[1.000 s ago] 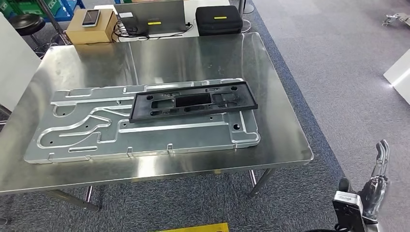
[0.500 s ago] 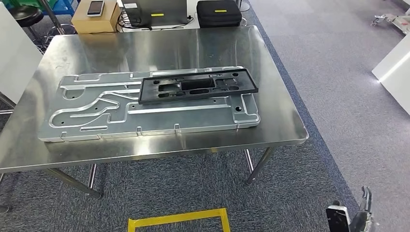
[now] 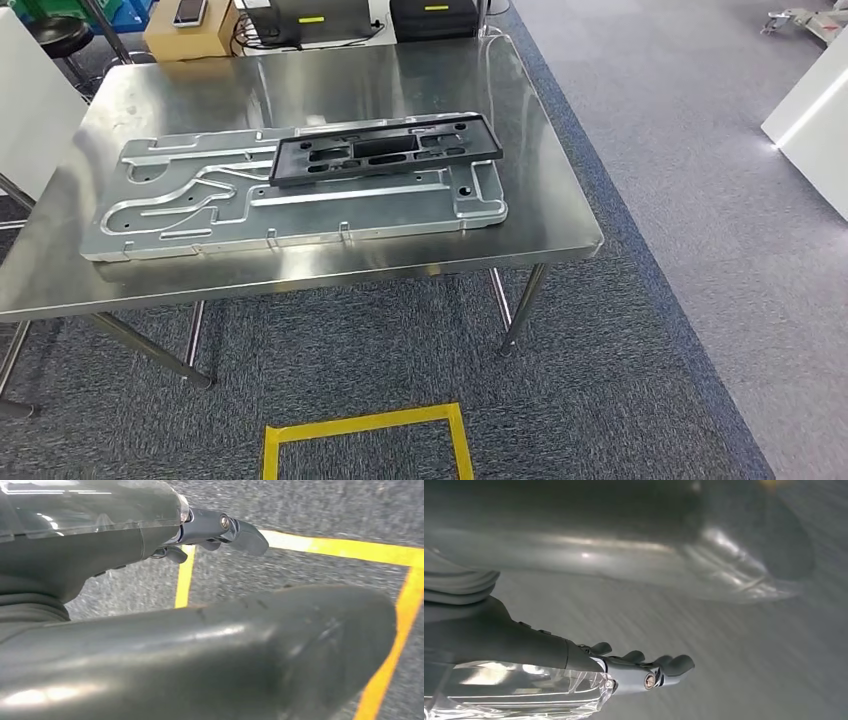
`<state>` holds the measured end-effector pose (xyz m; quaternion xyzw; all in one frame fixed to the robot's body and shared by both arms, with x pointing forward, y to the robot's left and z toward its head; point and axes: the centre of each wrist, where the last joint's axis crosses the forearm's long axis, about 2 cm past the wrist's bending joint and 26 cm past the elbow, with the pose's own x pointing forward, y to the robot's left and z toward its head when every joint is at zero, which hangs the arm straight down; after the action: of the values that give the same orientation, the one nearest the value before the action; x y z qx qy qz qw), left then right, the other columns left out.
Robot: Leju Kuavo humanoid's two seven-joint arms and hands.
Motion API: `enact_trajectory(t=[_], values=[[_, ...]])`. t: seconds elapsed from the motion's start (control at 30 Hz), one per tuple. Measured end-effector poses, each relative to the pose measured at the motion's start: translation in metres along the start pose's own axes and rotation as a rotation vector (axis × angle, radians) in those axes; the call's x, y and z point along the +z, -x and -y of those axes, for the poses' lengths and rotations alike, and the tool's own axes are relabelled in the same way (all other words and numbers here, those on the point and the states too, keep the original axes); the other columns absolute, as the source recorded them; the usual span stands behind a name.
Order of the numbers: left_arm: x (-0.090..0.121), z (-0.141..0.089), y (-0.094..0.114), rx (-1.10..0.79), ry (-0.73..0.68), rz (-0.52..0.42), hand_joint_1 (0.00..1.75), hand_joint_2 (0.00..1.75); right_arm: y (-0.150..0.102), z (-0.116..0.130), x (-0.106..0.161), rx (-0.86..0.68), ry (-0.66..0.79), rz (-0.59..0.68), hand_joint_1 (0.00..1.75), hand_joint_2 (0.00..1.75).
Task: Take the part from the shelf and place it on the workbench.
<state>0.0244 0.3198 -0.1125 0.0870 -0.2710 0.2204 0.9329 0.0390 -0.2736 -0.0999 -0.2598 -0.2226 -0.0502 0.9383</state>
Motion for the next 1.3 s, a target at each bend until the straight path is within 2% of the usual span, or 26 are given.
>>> enact_trajectory(t=[0.13, 0.3, 0.73, 1.1, 1.3], values=[[-0.001, 0.002, -0.002, -0.018, 0.017, -0.003, 0.0, 0.0, 0.007, -0.014, 0.005, -0.02, -0.213, -0.254, 0.0, 0.0], [0.0, 0.005, -0.001, -0.024, 0.03, -0.016, 0.0, 0.0, 0.01, -0.022, 0.009, -0.018, -0.3, -0.347, 0.0, 0.0], [0.002, 0.021, 0.001, -0.064, 0.083, -0.095, 0.0, 0.0, 0.001, -0.029, 0.009, 0.028, -0.384, -0.365, 0.0, 0.0], [0.003, 0.023, 0.003, -0.086, 0.094, -0.092, 0.0, 0.0, 0.01, 0.007, -0.013, 0.051, -0.357, -0.379, 0.0, 0.0], [0.003, 0.021, 0.004, -0.1, 0.097, -0.088, 0.0, 0.0, 0.012, 0.01, -0.015, 0.066, -0.37, -0.379, 0.0, 0.0]])
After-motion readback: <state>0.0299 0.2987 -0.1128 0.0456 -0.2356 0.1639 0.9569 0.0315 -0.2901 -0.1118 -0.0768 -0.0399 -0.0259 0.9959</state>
